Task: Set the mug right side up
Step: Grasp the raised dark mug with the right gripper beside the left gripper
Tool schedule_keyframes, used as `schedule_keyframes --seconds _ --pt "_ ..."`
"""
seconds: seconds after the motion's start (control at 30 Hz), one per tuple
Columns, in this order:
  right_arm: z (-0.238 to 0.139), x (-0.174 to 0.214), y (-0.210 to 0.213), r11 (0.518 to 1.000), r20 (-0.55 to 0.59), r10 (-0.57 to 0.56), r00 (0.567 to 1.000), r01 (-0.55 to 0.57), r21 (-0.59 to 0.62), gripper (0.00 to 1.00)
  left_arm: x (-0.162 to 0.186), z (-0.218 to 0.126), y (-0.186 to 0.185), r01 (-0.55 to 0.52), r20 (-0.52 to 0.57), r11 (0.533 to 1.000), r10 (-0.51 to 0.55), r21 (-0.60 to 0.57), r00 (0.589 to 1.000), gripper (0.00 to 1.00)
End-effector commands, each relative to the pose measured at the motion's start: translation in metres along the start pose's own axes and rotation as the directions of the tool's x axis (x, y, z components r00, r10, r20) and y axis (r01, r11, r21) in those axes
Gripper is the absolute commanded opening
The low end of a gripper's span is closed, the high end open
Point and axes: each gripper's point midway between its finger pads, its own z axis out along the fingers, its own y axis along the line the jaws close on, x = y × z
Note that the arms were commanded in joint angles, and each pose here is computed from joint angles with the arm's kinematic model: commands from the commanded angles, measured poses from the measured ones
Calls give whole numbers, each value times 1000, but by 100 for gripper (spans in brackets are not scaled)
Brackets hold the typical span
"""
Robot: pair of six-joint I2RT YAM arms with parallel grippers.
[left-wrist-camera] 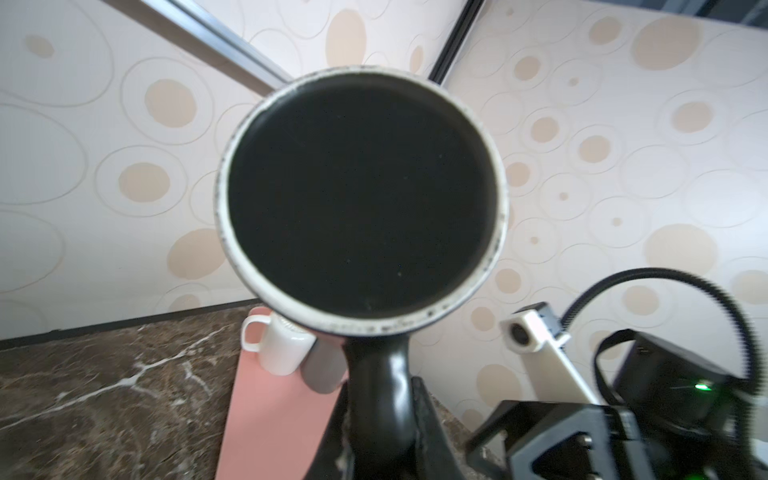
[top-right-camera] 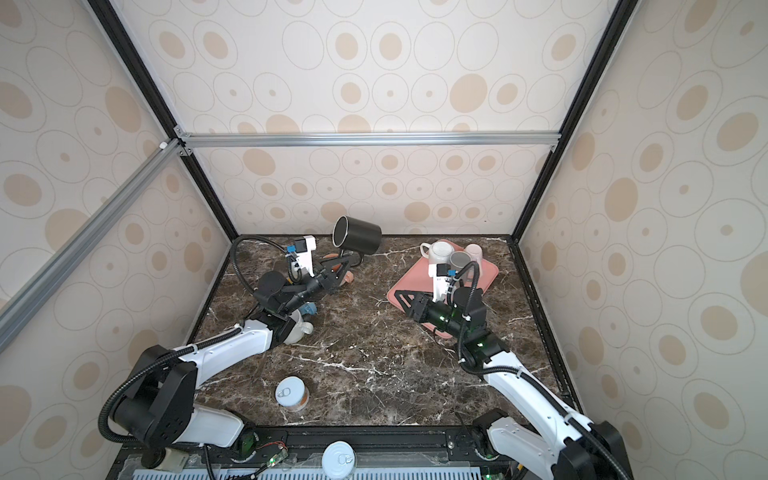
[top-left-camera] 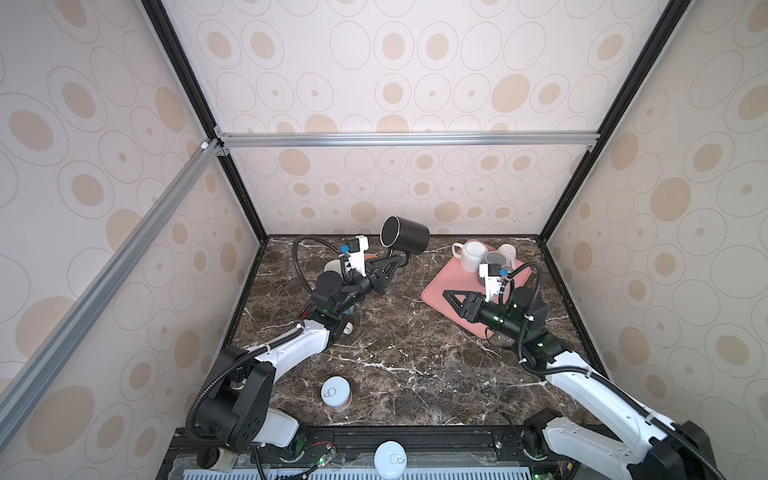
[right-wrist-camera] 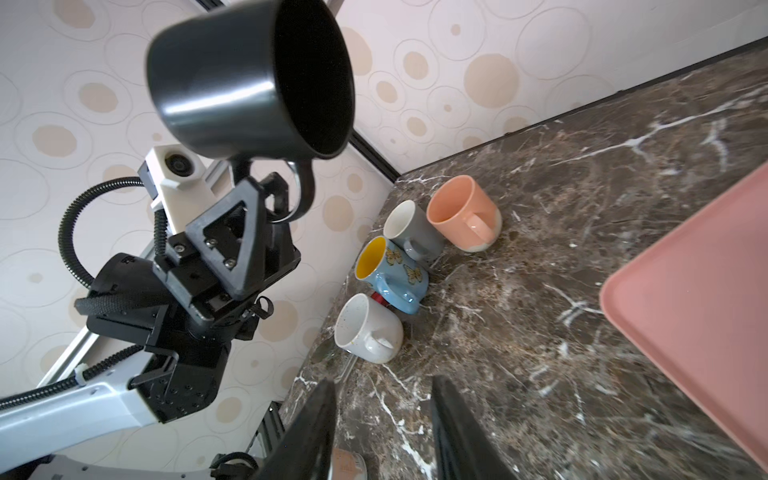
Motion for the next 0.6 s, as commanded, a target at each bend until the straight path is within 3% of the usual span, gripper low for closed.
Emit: schedule_keyframes --seconds 0.0,0.27,0.43,0.57 --pt "14 -18 58 978 38 -38 999 45 -204 44 -68 -22 -81 -102 200 955 46 279 979 0" --pt "36 -24 128 892 47 -82 996 94 -443 49 -82 -42 -110 -91 221 921 6 378 975 0" --pt "39 -19 151 847 47 -124 991 130 -516 42 -81 -49 -110 -62 221 925 -25 376 975 0" --pt "41 -17 160 823 51 -124 991 132 -552 41 -75 -52 -101 -37 219 938 -42 344 975 0"
